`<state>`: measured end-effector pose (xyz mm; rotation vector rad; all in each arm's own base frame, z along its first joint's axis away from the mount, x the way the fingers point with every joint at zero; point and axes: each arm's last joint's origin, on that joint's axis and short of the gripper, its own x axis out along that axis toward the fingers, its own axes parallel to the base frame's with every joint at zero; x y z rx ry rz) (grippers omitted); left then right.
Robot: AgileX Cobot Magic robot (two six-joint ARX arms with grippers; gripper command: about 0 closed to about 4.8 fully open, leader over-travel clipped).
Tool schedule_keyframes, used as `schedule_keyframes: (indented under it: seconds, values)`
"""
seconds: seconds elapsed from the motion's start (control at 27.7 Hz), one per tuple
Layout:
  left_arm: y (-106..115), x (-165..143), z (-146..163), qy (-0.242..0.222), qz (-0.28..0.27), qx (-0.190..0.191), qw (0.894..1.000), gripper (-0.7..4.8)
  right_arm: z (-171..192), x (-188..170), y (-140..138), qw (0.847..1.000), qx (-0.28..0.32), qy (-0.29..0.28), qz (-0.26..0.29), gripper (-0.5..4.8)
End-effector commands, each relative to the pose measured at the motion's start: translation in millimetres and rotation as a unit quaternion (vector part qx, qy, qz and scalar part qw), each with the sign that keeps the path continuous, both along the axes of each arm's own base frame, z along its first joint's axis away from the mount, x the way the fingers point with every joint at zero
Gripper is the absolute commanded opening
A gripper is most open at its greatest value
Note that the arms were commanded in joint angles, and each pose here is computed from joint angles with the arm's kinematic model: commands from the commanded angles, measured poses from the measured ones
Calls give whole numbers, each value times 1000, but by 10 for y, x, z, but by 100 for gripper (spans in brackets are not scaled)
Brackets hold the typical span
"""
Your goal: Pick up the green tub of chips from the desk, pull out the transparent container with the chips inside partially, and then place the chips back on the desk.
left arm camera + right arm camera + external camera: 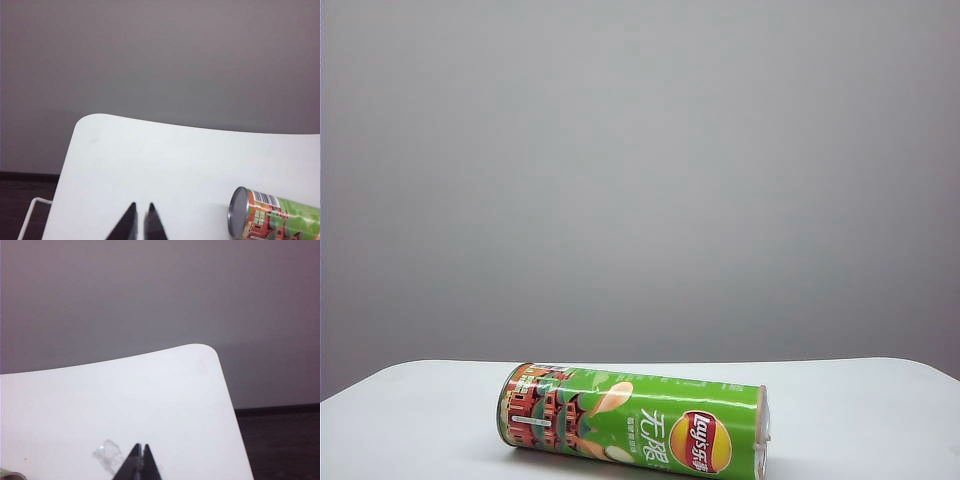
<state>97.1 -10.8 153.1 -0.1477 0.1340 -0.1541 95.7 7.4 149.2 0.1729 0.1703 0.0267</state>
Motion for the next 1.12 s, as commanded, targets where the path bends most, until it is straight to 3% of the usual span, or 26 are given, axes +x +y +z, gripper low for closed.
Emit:
schedule_keyframes:
  seconds: [0.04, 0.32, 0.43, 0.61, 0.79, 0.87, 0.97, 1.12]
  values:
    - [1, 1, 14, -6, 0, 10, 1000, 26, -15, 4, 0, 1000, 1, 0, -1, 0]
    - [2, 1, 12, -6, 1, 12, 1000, 25, -28, 1, 0, 1000, 0, 7, 0, 0]
    - [-15, -1, 70, -29, -28, 7, 999, 17, -11, 3, 5, 1000, 8, 0, 5, -1]
    - [-18, -44, 355, -93, -38, -10, 995, 13, 107, 14, 11, 991, 122, -52, 3, -2]
    - [-9, -74, 676, -117, -27, -7, 993, 12, 201, 4, 9, 988, 137, -74, 2, -5]
    - [-11, -50, 811, -119, -28, 7, 993, 12, 272, -5, 7, 987, 139, -78, 1, -5]
    - [-21, 51, 1044, -112, -31, 57, 992, 12, 444, -4, 7, 987, 139, -81, 1, -5]
    - [-82, 404, 1367, -94, -94, 177, 975, 19, 687, 121, 18, 993, 110, -43, 0, -5]
